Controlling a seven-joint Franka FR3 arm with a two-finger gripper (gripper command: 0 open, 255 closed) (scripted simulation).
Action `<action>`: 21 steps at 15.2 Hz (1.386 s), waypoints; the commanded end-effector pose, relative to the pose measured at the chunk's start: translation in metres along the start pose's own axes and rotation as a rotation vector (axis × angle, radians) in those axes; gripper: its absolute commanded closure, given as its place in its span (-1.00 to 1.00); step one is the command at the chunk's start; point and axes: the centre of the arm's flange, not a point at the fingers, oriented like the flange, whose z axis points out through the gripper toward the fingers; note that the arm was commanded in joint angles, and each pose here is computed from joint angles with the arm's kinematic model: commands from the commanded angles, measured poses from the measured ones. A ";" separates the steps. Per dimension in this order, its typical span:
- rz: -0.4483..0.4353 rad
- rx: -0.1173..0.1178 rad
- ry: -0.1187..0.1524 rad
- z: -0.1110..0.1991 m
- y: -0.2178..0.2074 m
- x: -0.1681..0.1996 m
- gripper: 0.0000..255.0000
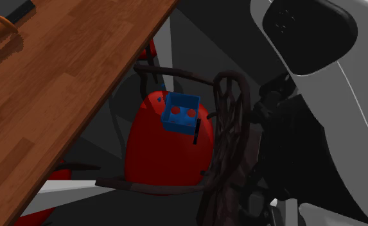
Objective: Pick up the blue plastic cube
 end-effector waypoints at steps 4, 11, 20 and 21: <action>-0.008 0.007 -0.005 0.037 0.012 0.009 -1.00; -0.028 0.023 -0.017 0.125 0.039 0.029 -1.00; -0.053 0.043 -0.033 0.238 0.071 0.054 -1.00; -0.055 0.046 -0.034 0.250 0.074 0.056 -1.00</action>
